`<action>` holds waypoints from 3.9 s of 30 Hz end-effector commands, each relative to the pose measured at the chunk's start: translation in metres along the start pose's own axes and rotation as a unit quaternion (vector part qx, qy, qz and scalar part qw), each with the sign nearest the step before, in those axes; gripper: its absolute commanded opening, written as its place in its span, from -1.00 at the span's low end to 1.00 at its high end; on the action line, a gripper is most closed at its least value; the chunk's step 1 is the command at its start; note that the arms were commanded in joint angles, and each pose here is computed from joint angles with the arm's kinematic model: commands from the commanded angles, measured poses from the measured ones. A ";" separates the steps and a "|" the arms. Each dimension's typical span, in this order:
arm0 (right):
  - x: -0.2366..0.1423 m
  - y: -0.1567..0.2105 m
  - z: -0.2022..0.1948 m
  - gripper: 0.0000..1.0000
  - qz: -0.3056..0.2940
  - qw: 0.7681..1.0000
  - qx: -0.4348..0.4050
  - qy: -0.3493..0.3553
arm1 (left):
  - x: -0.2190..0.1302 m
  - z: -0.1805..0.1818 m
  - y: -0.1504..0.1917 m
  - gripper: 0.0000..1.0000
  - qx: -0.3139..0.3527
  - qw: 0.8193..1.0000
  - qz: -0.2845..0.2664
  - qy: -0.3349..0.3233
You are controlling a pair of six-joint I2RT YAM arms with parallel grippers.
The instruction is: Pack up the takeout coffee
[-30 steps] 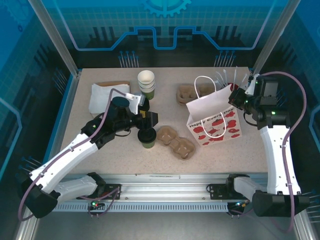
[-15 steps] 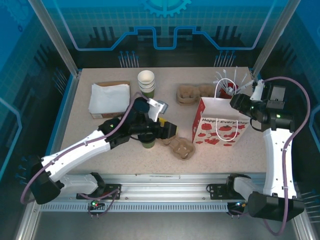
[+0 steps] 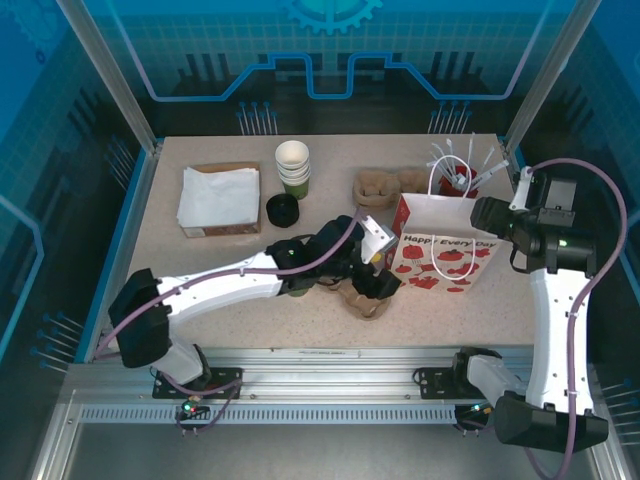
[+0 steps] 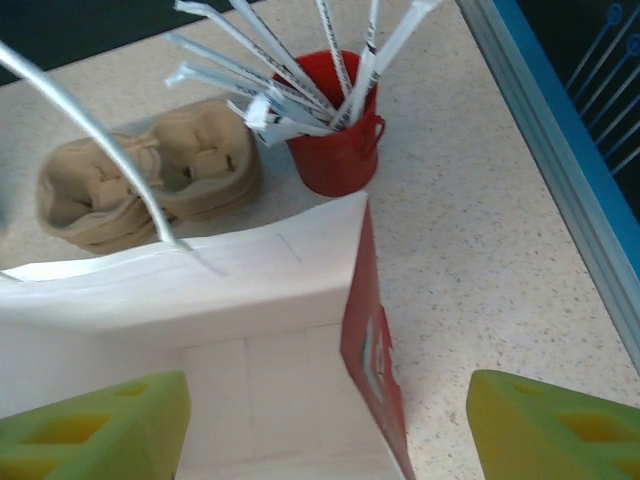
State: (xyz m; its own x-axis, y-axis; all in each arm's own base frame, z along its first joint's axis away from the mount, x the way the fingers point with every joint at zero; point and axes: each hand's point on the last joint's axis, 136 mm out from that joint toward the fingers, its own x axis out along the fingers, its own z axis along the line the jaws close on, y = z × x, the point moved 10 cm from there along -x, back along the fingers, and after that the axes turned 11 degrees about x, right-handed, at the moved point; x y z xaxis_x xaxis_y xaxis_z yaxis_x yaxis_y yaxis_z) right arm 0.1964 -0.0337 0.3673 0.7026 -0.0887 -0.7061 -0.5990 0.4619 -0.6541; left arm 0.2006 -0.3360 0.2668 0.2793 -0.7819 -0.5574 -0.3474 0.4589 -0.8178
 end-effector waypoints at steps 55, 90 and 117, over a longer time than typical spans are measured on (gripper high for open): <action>-0.052 0.123 0.106 0.59 0.039 0.876 -0.361 -0.318 | -0.138 0.102 0.039 0.64 -0.189 0.955 -0.049 -0.222; 0.144 0.241 0.197 0.13 0.318 0.798 -0.494 -0.136 | -0.196 0.108 0.046 0.64 -0.231 0.936 -0.074 -0.253; 0.156 0.255 0.198 -0.04 0.332 0.798 -0.492 -0.106 | -0.190 0.107 0.054 0.65 -0.237 0.939 -0.071 -0.240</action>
State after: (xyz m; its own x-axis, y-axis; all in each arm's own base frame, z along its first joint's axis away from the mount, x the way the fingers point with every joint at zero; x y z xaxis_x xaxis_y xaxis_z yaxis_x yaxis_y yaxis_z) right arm 0.2293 0.2411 0.1467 0.1011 0.0997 -0.9899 -0.7978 -0.5863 -0.1406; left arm 0.2279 -0.1184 0.3126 0.6879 -0.4666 -0.5559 -0.6050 0.0543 -0.7943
